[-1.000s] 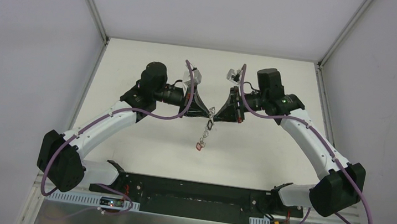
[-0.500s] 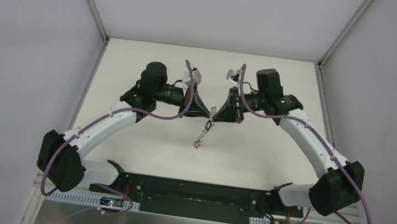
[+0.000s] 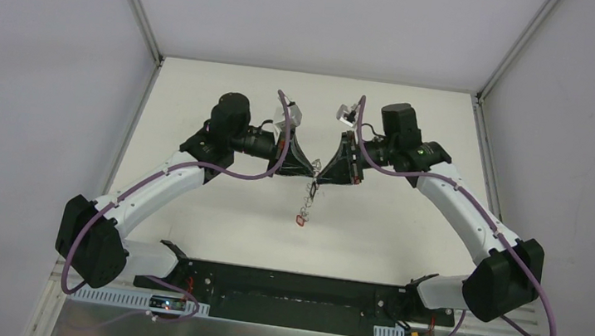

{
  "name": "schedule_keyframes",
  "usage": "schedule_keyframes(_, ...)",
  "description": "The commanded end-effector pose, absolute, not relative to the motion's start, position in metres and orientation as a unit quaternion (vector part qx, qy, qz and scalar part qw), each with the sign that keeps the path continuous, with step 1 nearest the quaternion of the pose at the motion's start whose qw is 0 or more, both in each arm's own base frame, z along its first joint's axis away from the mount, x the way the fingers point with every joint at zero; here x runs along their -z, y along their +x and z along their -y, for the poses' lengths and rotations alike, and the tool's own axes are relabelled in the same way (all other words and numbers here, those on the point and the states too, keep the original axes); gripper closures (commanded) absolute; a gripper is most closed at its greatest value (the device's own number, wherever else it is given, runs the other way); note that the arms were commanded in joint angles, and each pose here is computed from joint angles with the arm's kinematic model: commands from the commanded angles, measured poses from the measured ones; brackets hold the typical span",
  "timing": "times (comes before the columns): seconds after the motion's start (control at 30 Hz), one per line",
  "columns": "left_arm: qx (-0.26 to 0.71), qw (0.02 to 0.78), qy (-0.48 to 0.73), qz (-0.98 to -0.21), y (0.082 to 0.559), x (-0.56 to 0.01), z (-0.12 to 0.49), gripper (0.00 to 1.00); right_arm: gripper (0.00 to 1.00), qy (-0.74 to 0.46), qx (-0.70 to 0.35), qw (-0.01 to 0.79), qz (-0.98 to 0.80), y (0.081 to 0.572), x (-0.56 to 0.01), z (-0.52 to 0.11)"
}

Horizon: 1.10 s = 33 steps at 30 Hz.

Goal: Put the keys on the keyring

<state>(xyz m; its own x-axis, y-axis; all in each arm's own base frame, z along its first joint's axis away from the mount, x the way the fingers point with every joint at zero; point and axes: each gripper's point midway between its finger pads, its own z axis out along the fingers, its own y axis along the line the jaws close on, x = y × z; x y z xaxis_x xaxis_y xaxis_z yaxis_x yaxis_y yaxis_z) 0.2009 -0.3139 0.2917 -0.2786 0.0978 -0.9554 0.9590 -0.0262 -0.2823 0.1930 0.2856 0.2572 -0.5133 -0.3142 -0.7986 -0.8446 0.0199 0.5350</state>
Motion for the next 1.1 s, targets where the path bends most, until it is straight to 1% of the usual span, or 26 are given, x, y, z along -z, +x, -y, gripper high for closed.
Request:
schedule_keyframes(0.0,0.554,0.422,0.474,-0.538,0.198,-0.314,0.312,1.0,0.85,-0.445,-0.55,0.257,-0.658,0.191,-0.266,-0.285)
schedule_keyframes(0.07,0.555,0.423,0.472,-0.539,0.198,-0.316,0.312,1.0,0.78,-0.453,-0.545,0.267,-0.653,0.19,-0.272,-0.283)
schedule_keyframes(0.2,0.564,0.425,0.463,-0.536,0.199,-0.32,0.313,1.0,0.7,-0.466,-0.537,0.287,-0.642,0.187,-0.283,-0.279)
schedule_keyframes(0.6,0.578,0.421,0.445,-0.538,0.199,-0.321,0.314,1.0,0.69,-0.476,-0.518,0.323,-0.633,0.192,-0.301,-0.278)
schedule_keyframes(0.77,0.581,0.42,0.443,-0.539,0.199,-0.321,0.314,1.0,0.68,-0.475,-0.514,0.325,-0.636,0.195,-0.3,-0.279)
schedule_keyframes(1.07,0.581,0.419,0.441,-0.54,0.199,-0.318,0.314,1.0,0.69,-0.473,-0.521,0.323,-0.633,0.195,-0.304,-0.283)
